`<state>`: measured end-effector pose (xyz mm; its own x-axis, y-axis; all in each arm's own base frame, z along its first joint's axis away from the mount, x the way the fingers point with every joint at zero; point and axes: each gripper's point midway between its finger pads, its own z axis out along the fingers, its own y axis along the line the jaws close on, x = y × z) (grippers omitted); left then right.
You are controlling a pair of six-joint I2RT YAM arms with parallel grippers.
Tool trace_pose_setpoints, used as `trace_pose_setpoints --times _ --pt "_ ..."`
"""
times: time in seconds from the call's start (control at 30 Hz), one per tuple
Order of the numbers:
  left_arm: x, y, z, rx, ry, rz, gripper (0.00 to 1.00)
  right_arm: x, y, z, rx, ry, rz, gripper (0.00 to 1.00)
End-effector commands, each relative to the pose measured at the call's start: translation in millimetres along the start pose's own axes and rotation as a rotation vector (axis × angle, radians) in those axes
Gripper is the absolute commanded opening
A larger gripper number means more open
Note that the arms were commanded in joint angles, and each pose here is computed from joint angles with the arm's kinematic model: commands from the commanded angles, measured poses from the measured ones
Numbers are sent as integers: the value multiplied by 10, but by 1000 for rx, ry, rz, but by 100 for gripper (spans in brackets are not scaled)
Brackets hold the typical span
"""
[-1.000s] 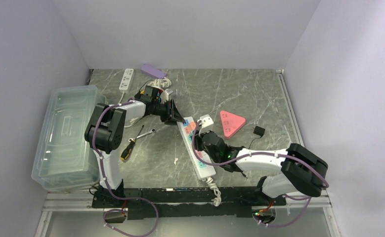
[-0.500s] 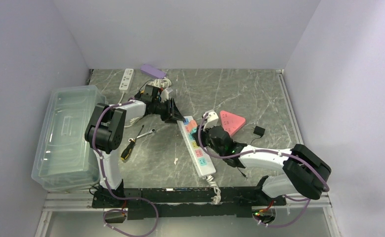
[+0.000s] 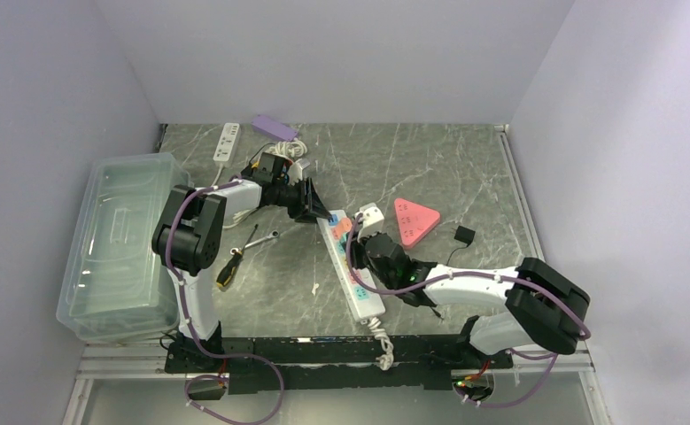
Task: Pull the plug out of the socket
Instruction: Remove the plug from the socket.
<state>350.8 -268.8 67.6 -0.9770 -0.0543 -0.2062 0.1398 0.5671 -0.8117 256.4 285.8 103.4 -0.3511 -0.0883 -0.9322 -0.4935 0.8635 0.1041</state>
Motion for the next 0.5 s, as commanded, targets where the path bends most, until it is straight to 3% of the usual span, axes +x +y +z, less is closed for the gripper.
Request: trace_pose_setpoints --times 0.0,0.3,0.47 --pt "-108 -4 -20 -11 -31 76 0 -571 -30 -108 25 -198 46 0" --pt "-160 57 -74 -45 -52 83 0 -683 -300 -279 120 -275 76 0" --pt "-172 -10 -88 -19 -55 100 0 -492 -606 -102 200 -165 192 0"
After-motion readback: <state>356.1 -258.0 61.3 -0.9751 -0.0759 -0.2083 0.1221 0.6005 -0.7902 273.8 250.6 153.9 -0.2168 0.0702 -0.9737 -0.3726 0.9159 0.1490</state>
